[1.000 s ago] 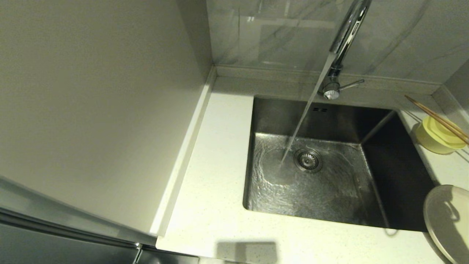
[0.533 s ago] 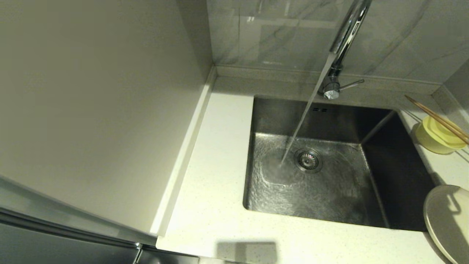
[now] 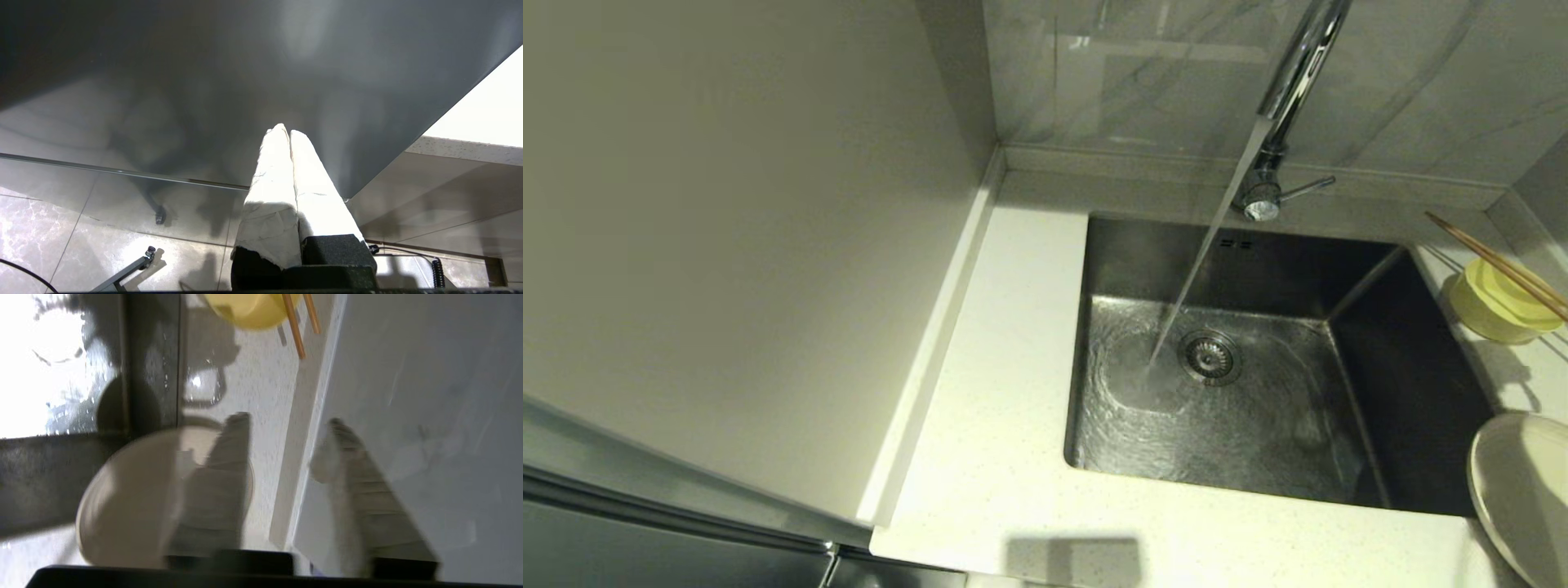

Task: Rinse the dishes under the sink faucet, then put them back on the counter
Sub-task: Pick up the bowl

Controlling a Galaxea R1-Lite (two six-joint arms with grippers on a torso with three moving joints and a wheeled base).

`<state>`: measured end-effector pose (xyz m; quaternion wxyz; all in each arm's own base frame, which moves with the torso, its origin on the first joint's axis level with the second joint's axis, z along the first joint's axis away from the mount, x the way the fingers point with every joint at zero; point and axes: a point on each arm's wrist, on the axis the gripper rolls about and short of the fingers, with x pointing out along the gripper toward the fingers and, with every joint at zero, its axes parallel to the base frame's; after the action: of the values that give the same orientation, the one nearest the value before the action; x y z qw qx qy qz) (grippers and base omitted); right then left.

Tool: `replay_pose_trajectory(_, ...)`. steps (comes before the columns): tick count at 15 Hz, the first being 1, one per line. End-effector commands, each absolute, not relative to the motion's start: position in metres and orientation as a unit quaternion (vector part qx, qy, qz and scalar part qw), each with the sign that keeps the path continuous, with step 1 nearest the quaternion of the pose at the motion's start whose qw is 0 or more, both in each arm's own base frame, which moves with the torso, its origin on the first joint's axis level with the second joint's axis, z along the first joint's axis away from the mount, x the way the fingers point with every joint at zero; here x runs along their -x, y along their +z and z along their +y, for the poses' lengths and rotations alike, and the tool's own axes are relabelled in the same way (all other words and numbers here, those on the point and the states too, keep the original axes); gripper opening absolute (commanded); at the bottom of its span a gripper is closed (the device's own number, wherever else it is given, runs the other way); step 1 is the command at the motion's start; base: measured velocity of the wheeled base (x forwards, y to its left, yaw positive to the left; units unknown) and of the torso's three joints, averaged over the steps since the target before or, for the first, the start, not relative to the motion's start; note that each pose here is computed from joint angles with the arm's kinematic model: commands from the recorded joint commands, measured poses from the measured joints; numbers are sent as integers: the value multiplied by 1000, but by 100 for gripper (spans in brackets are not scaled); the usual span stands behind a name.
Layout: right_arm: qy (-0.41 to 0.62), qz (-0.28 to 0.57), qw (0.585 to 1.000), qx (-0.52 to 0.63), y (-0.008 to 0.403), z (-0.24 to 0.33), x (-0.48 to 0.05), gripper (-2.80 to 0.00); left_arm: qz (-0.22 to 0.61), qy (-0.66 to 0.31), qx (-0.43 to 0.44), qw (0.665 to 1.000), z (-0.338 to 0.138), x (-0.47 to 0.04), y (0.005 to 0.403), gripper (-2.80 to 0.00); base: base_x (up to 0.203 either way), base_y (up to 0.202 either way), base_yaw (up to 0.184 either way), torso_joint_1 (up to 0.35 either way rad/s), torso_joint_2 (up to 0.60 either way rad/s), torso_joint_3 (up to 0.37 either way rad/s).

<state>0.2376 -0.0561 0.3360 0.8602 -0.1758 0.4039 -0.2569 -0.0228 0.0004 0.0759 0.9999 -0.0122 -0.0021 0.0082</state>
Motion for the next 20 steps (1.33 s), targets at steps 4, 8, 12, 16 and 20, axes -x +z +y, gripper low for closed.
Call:
replay_pose_trajectory(4, -216, 431, 861, 161, 311, -73, -303, 0, -3, 8, 12, 1000, 0, 23, 76, -280, 0, 0, 0, 0, 0, 0)
replay_pose_trajectory(8, -232, 439, 854, 154, 297, -93, -320, 0, -3, 8, 12, 1000, 0, 23, 76, -280, 0, 0, 0, 0, 0, 0)
replay_pose_trajectory(12, -243, 410, 864, 164, 294, -103, -336, 0, -3, 8, 12, 1000, 0, 23, 76, -280, 0, 0, 0, 0, 0, 0)
replay_pose_trajectory(16, -253, 395, 867, 165, 287, -111, -348, 0, -3, 8, 12, 1000, 0, 23, 76, -280, 0, 0, 0, 0, 0, 0)
replay_pose_trajectory(20, -267, 380, 867, 182, 283, -128, -358, 0, -3, 8, 12, 1000, 0, 23, 76, -280, 0, 0, 0, 0, 0, 0)
